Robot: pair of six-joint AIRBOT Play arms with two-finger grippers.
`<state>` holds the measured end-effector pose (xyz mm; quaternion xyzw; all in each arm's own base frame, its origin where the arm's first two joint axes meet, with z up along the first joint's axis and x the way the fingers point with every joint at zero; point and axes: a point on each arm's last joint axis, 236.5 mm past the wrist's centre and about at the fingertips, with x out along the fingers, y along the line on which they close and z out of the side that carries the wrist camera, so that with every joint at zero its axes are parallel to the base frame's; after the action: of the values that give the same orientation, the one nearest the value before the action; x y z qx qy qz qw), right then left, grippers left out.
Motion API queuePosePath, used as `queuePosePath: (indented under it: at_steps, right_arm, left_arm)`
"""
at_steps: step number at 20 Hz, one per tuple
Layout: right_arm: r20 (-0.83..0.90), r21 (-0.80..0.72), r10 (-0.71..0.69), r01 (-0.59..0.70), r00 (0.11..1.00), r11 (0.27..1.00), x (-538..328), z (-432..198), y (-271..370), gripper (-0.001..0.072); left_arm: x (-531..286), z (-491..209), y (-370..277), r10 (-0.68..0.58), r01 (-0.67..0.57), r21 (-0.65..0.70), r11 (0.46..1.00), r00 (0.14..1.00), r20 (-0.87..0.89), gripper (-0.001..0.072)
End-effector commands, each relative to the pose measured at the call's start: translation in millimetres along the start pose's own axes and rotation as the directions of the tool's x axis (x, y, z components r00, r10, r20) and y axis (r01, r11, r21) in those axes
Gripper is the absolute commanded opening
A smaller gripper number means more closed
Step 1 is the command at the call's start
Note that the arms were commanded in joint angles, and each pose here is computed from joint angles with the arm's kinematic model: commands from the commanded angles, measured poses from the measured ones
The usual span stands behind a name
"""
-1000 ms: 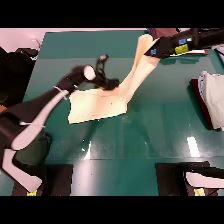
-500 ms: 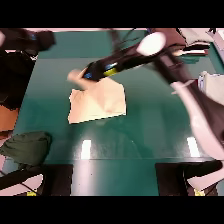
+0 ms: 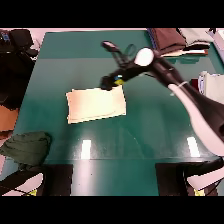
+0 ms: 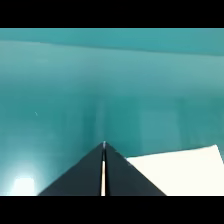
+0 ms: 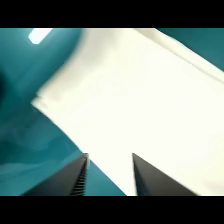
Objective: Fold the shirts.
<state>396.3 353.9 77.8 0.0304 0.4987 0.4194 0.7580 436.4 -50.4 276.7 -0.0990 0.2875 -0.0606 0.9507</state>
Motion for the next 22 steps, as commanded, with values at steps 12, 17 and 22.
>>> queuePosePath:
  at_steps: [12,17,22]
  right_arm:
    - [0.073,0.610,0.167,-0.176,0.983,0.772,68,-87,-118,0.0584]
    - [0.068,0.510,0.203,-0.209,0.977,0.834,102,-70,-89,0.0246]
    - [0.189,0.304,0.111,-0.165,0.976,0.938,46,5,-97,0.0012]
  left_arm:
    - [31,-32,-63,-0.145,0.147,0.055,0.988,0.989,-0.034,0.0021]
    - [29,-33,-75,-0.187,0.188,0.033,0.982,0.982,-0.034,0.0020]
    - [22,-52,-131,-0.278,0.285,0.113,0.952,0.958,-0.071,0.0021]
